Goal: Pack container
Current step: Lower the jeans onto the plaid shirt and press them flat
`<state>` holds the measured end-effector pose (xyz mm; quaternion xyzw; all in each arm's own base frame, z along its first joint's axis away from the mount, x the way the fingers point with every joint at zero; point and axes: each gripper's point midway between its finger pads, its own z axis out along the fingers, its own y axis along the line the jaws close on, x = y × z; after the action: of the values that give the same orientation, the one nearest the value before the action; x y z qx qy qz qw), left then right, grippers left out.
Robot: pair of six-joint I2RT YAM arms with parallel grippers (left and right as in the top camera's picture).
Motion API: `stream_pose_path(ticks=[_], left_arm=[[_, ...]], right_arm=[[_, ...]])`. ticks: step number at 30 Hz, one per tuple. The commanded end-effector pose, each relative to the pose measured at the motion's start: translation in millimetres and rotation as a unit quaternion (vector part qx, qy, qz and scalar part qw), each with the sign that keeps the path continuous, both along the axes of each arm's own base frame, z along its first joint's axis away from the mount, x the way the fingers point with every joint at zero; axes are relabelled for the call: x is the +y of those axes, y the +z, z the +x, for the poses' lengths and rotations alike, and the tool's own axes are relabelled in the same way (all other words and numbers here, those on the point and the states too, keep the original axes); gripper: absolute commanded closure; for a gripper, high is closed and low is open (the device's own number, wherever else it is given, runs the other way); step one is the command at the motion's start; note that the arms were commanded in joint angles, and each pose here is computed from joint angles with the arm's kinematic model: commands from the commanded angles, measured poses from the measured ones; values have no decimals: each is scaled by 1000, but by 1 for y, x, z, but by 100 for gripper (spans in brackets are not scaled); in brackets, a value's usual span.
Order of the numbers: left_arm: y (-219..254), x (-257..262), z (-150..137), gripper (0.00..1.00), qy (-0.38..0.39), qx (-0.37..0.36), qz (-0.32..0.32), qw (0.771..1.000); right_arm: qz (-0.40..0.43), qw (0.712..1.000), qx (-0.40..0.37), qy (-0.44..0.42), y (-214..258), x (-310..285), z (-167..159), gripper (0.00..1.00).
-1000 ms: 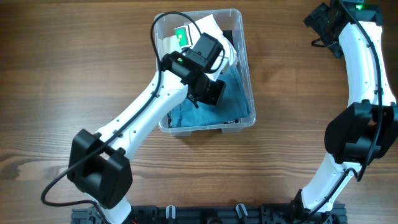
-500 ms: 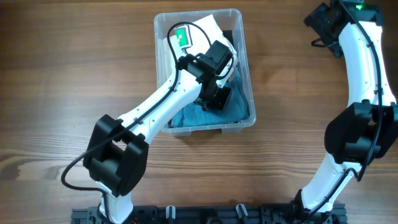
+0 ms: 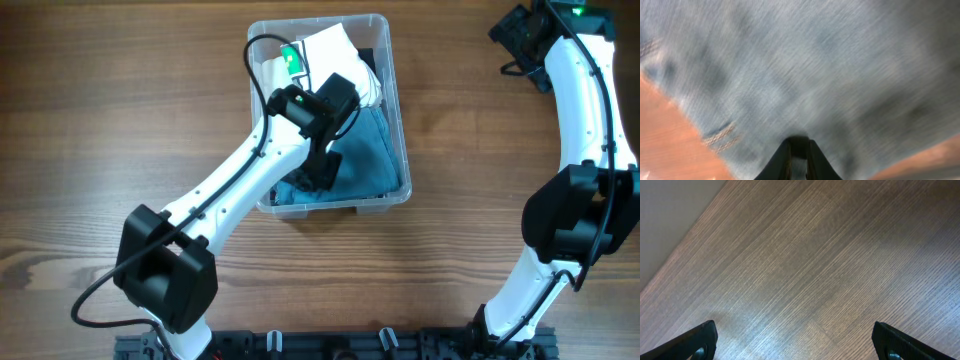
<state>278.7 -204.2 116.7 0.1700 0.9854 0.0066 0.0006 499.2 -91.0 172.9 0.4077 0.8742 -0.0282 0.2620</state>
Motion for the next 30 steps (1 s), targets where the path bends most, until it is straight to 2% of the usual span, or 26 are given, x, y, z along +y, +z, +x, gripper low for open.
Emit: stream_pose_path(ticks=[1,6,10,16,18,22,26,30], left_arm=[[9,22,-11,88,32,19,31,999],[6,21,-13,89,32,26,29,999],[-9,10,-10,91,33,26,4,999],[-22,13,-14,93,33,32,9,999],[-22,12,-11,91,28,25,7,999],[-13,15,19,91,24,-47,24,998],[6,-3,53,90,29,-119,-12,992],[7,-1,77,91,48,-152,-25,987]], right_arm=[[6,1000,6,-1,-8,3,1,0],[5,1000,6,-2,-8,2,1,0],[5,1000,6,-2,-8,2,1,0],[6,1000,6,-2,-8,3,1,0],[5,1000,6,-2,-8,3,1,0],[6,1000,6,-2,-8,2,1,0],[5,1000,6,-2,-8,3,1,0],[5,1000,6,-2,-8,3,1,0]])
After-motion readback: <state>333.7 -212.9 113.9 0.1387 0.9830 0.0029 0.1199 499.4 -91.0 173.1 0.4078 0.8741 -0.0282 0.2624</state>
